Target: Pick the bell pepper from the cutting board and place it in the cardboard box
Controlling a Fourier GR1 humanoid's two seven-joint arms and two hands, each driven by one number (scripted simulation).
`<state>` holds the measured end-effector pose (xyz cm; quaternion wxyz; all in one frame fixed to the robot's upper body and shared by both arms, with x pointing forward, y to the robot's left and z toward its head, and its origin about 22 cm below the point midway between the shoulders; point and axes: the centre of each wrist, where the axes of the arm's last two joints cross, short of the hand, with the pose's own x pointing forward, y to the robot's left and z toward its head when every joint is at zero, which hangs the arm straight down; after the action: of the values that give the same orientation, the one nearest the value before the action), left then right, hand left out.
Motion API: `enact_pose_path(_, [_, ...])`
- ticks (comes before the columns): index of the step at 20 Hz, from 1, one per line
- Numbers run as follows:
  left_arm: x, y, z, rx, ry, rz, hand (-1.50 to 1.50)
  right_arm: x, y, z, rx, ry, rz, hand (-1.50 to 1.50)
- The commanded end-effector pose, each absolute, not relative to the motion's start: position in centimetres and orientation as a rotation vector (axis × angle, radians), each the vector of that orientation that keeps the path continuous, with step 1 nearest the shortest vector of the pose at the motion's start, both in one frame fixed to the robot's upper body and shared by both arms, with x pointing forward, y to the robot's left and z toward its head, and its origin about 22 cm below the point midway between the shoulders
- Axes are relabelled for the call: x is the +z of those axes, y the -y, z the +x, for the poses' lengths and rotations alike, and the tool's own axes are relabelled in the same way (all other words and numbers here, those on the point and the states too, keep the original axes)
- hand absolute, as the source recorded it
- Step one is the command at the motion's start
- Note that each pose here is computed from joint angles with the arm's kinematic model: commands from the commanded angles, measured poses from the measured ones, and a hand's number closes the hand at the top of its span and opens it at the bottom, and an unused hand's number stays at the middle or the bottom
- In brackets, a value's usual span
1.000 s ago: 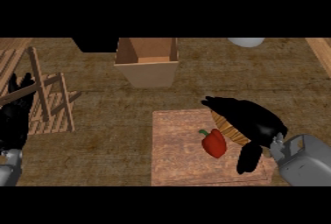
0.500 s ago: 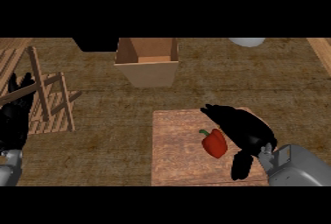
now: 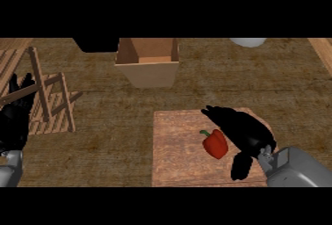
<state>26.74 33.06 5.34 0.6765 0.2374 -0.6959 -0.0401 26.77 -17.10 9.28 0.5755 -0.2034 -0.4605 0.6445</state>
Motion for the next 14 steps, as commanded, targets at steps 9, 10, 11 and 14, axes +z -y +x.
enact_pose_path(9, [1.6, -29.0, 24.6, -0.181, 1.461, 0.372, 0.0, 6.8, 15.9, 26.3, 1.501, 1.068, -0.472, -1.5])
enact_pose_path(10, [1.1, -28.6, 24.5, -0.198, 1.463, 0.388, 0.0, 6.7, 16.6, 27.2, 1.505, 1.043, -0.47, -1.5])
enact_pose_path(11, [0.9, -29.2, 24.7, -0.189, 1.452, 0.372, 0.0, 7.7, 14.5, 27.1, 1.49, 1.082, -0.477, -1.5])
enact_pose_path(14, [1.1, -28.9, 24.6, -0.171, 1.477, 0.373, 0.0, 6.9, 14.8, 26.0, 1.504, 1.078, -0.465, -1.5])
